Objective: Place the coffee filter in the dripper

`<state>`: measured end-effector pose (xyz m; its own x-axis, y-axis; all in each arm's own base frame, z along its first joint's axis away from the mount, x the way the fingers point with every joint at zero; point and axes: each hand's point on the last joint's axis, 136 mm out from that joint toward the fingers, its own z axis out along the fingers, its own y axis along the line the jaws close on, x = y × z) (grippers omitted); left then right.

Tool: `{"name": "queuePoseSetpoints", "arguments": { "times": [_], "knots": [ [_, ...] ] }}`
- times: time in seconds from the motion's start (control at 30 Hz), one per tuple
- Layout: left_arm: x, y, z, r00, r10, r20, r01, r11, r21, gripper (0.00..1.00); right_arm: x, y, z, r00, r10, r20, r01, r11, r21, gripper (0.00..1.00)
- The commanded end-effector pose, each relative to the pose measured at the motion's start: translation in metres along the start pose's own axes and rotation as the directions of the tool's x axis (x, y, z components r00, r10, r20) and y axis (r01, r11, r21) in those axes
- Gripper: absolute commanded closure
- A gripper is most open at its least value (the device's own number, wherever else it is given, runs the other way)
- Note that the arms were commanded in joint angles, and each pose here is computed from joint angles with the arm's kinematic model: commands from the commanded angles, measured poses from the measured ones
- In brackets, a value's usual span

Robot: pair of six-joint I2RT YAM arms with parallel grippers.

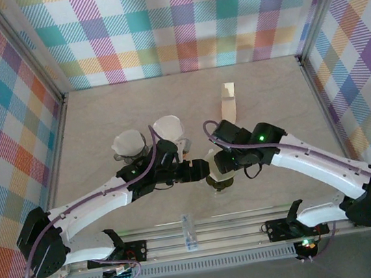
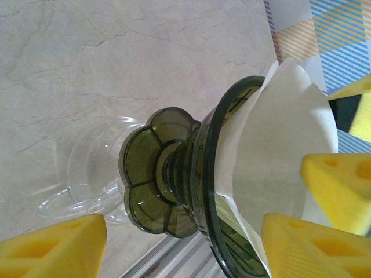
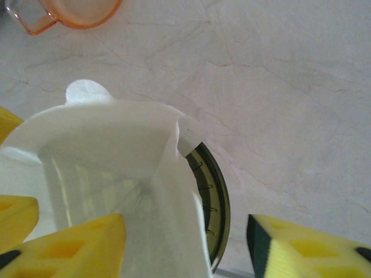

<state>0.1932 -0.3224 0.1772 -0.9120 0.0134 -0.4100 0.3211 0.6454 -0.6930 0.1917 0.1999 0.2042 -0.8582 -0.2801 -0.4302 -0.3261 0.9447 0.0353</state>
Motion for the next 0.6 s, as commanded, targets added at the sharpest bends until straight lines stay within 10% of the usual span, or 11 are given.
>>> {"name": "queuePoseSetpoints", "arguments": {
  "times": [0.0,0.57],
  "knots": [
    [0.000,-0.009,-0.001,1.000,0.018,-0.008,-0.018,1.000,0.017,0.29,-0.005,-0.005,-0.013,0.999,0.008,0.040,-0.009,1.000,0.012,0.36],
    [0.000,-0.009,0.001,1.000,0.013,-0.008,-0.013,1.000,0.018,0.28,0.011,0.001,0.048,0.994,0.010,-0.106,-0.010,1.000,0.002,0.24]
  ]
}}
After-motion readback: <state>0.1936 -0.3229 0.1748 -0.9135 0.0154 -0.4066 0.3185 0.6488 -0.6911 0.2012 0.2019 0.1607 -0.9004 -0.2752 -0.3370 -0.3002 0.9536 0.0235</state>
